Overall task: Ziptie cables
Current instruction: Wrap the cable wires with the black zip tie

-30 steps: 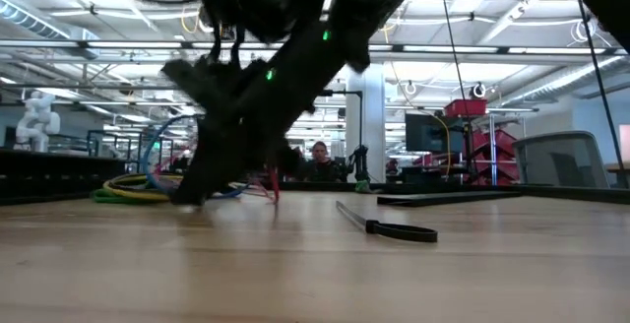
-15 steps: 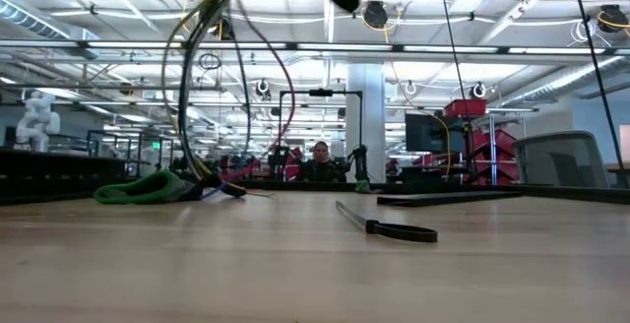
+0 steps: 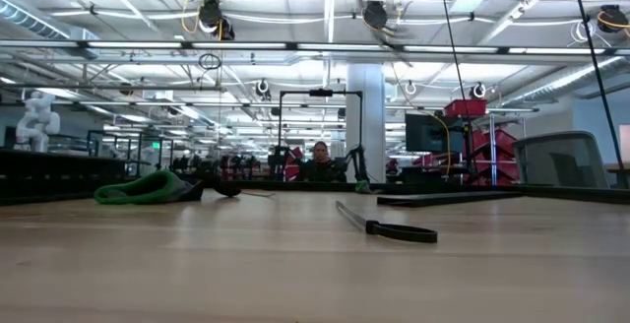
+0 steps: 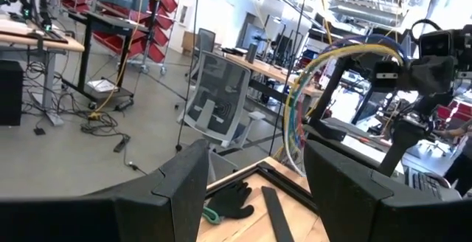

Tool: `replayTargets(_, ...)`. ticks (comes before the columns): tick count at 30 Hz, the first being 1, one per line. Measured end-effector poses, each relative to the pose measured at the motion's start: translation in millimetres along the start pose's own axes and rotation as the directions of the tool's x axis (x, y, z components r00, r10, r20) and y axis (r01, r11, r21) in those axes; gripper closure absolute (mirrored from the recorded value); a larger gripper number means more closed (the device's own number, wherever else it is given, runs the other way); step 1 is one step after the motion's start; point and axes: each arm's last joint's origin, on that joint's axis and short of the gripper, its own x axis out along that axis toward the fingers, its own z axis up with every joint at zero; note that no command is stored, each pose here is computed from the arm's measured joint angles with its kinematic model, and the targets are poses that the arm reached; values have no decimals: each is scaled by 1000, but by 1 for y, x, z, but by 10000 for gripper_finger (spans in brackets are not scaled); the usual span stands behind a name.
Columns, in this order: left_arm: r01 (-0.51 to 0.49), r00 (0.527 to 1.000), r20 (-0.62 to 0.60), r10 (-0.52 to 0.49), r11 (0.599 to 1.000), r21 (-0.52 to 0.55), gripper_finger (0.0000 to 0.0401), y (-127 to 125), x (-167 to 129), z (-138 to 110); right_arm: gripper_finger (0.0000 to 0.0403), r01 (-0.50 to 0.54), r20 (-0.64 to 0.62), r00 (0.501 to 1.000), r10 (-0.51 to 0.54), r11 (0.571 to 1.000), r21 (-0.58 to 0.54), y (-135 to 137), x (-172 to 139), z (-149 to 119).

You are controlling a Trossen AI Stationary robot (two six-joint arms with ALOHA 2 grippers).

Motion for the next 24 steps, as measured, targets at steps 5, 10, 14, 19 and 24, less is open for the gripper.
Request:
replayTargets(5, -4, 1000, 1, 4, 1000, -1, 185, 0, 0, 0, 372, 70, -74, 995, -69, 997, 16, 3, -28, -9)
replayTargets(10, -15, 1000, 4, 15, 1000, -1, 185, 0, 0, 0, 372, 169, -386, 909, -159, 986, -9, 5, -35, -50)
replayTargets(14, -24, 1000, 7, 24, 1000, -3, 185, 1, 0, 0, 372, 244, -522, 826, -213, 970, -10, 7, -46, -70)
replayTargets(19, -34, 999, 10, 34, 998, -45, 185, 1, 0, 0, 372, 237, -558, 811, -176, 971, 39, 11, -59, -72)
replayTargets(24, -34, 999, 11, 34, 998, -58, 185, 1, 0, 0, 373, 261, -580, 793, -188, 964, 45, 4, -74, -70)
